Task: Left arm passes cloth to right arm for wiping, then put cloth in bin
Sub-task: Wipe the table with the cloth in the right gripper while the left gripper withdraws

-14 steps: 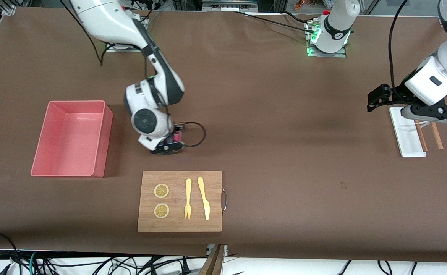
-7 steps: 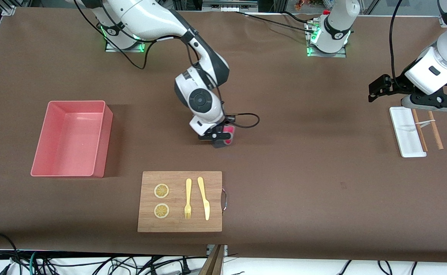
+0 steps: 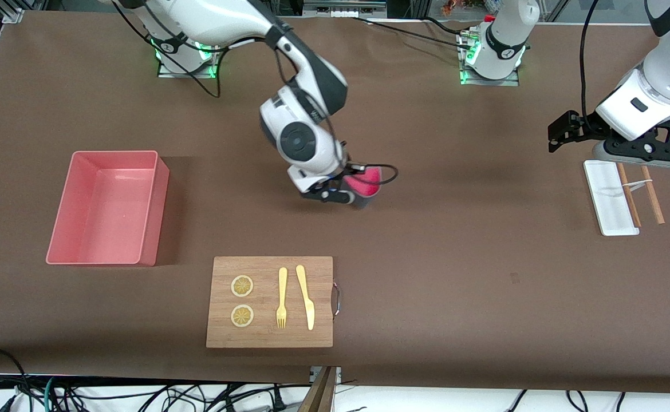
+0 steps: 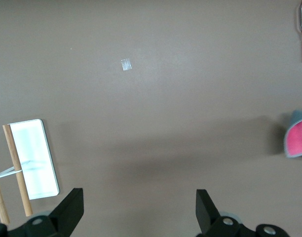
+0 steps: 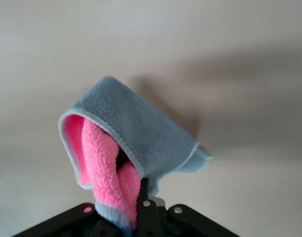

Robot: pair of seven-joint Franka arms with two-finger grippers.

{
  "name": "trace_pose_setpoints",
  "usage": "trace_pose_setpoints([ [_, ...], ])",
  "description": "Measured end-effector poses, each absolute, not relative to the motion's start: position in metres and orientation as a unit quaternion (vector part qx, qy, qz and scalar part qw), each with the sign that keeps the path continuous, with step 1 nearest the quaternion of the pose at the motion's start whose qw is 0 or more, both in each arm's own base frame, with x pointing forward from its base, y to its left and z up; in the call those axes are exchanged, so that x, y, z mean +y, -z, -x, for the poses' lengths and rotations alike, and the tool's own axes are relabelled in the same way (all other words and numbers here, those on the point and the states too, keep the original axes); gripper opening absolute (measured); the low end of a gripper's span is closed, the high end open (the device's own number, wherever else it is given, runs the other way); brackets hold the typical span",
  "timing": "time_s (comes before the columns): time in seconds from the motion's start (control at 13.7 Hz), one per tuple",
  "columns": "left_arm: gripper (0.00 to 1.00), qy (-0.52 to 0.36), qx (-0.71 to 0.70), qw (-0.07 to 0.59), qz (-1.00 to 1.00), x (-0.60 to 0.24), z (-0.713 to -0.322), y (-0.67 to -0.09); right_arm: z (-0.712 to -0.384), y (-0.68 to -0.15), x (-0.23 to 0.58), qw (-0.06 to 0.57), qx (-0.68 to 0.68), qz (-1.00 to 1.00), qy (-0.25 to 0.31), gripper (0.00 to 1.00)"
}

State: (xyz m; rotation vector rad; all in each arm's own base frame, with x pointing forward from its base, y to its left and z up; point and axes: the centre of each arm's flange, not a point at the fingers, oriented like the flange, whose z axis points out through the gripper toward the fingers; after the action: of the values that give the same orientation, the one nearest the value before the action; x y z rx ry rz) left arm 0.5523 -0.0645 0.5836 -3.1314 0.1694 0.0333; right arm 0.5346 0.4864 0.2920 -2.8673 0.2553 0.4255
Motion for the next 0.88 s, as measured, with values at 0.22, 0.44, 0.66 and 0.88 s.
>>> trace_pose_setpoints([
  [0.22, 1.00, -0.011, 0.054, 0.003, 0.998, -0.064, -0.552, -0.584, -0.554, -0.238, 0.412, 0.089, 0.080, 0.977, -0.177, 0.02],
  [0.44, 1.00, -0.012, 0.055, 0.003, 0.998, -0.063, -0.552, -0.583, -0.579, -0.201, 0.331, 0.072, 0.033, 0.981, -0.179, 0.02],
  [0.66, 1.00, -0.013, 0.061, 0.003, 0.998, -0.063, -0.552, -0.583, -0.606, -0.193, 0.257, 0.053, -0.027, 0.984, -0.166, 0.02],
  [0.88, 1.00, -0.013, 0.060, 0.003, 0.998, -0.062, -0.552, -0.583, -0.619, -0.190, 0.202, 0.033, -0.075, 0.984, -0.161, 0.02],
])
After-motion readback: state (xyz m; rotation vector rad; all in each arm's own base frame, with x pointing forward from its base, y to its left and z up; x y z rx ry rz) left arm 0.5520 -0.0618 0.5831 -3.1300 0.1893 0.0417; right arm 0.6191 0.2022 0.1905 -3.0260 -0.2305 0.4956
